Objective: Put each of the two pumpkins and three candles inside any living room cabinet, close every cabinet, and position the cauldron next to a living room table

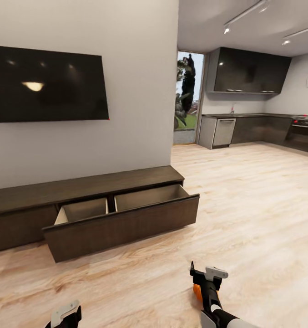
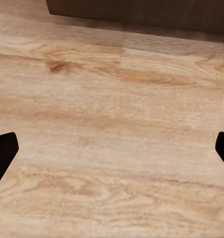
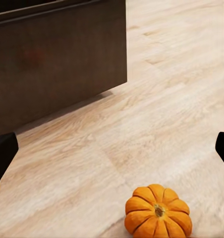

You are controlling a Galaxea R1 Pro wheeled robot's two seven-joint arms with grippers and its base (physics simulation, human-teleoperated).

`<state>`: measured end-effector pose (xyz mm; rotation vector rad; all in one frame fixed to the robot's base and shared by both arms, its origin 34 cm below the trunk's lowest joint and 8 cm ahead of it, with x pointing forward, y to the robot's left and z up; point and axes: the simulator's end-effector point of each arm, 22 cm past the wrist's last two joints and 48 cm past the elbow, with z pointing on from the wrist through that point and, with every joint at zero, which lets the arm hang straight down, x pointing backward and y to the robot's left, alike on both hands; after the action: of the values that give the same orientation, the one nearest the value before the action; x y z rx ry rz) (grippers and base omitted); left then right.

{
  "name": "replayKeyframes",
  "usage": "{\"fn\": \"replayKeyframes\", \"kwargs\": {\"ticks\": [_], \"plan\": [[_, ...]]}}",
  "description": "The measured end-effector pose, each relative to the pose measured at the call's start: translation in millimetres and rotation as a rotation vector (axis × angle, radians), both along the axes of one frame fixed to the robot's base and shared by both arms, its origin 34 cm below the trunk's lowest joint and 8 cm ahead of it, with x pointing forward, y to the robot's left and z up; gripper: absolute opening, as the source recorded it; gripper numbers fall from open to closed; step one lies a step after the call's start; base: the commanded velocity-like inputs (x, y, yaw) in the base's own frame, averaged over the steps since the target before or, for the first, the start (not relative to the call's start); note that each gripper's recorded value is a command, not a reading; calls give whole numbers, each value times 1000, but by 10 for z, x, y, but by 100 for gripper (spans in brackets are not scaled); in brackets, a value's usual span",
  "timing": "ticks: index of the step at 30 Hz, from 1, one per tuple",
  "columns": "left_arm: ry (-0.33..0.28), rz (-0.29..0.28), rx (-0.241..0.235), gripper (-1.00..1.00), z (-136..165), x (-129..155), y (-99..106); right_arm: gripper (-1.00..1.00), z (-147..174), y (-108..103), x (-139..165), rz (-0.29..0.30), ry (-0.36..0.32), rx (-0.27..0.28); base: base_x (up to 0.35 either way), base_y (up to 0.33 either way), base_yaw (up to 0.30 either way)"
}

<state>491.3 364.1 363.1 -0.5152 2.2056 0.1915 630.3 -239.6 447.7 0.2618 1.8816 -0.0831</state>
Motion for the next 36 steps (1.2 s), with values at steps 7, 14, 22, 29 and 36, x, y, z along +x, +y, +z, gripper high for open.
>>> {"fn": "replayKeyframes", "kwargs": {"ticks": [7,14,22,29,36], "plan": [[-8,-7,-2,100,22,27,-29,100,2,-7,3,1,-1,-2,0,0,-165],[-138,-128,-56,100,642,616,-560,100,-33,-162,27,-10,29,-13,0,0,-10],[-101,-346,-187,100,1625,995,-1393,100,-153,-277,267,22,282,-7,0,0,0],[-3,-463,-337,100,2159,916,-2118,100,187,-454,651,11,507,-21,0,0,0],[62,-440,-408,100,2226,919,-2062,100,163,-362,511,22,702,51,0,0,0]]}}
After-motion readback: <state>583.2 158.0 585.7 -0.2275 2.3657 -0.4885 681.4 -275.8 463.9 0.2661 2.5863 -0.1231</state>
